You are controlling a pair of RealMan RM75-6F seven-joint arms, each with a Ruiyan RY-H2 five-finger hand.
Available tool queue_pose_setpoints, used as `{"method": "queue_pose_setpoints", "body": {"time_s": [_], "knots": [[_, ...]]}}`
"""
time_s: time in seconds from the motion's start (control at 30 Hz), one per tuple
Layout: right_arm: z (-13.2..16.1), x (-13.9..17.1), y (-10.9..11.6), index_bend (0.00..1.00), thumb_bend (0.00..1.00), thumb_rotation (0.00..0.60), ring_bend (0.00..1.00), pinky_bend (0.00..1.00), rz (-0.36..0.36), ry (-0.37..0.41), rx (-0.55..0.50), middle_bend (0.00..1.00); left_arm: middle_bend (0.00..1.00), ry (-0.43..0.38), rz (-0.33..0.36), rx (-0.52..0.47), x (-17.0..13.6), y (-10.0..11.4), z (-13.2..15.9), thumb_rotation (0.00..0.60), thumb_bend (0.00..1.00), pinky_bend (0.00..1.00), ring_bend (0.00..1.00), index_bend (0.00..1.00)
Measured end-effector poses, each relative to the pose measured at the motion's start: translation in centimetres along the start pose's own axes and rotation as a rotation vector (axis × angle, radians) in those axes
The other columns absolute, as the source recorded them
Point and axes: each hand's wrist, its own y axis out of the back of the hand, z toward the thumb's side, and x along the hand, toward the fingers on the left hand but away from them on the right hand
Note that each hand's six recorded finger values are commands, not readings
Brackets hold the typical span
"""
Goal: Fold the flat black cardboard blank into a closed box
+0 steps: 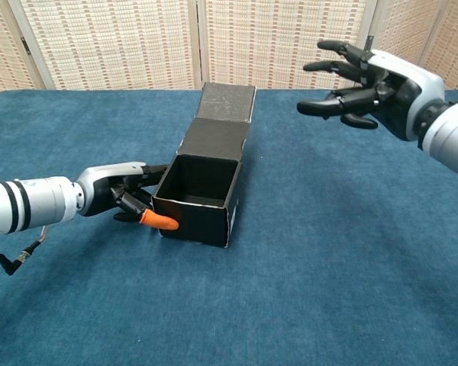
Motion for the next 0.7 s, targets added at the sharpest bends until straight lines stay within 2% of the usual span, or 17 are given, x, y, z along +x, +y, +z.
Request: {"method": "queue_pose_setpoints", "body": {"time_s": [0.13, 0.23, 0.47, 0.57, 0.7], "knots": [[-1.9, 0.1, 0.7, 0.0, 0.0, 0.6, 0.61, 1.0, -0.026, -0.063, 0.007, 0.18, 0.43, -0.017, 0.017, -0.014, 0.2, -0.3, 0.1, 0.6, 0.21, 0.97, 0.66, 0.4], [-3.5, -0.2, 0.9, 0.0, 0.0, 0.6, 0.61, 1.0, -0.033, -0.128, 0.005, 0.19, 0.51, -0.043, 0.039, -0.025, 0.1, -0.3, 0.3, 0.6, 0.21, 0.97, 0.66, 0.49], [-5.8, -3.4, -0.5, 0.02, 0.0, 0.6, 0.63, 1.0, -0.008, -0.255, -0.004, 0.22, 0.52, -0.095, 0.06, 0.0, -1.1, -0.5, 1.4, 0.6, 0.21, 0.97, 0.68, 0.51], [-6.0, -5.5, -2.0, 0.02, 0.0, 0.6, 0.63, 1.0, -0.002, -0.281, -0.012, 0.23, 0.52, -0.11, 0.056, 0.003, -1.9, -0.7, 2.0, 0.6, 0.21, 0.96, 0.69, 0.51], [-5.1, -8.4, -4.8, 0.03, 0.0, 0.6, 0.64, 1.0, 0.009, -0.279, -0.035, 0.24, 0.52, -0.131, 0.053, 0.012, -2.9, -1.1, 2.8, 0.6, 0.21, 0.96, 0.69, 0.51]]}}
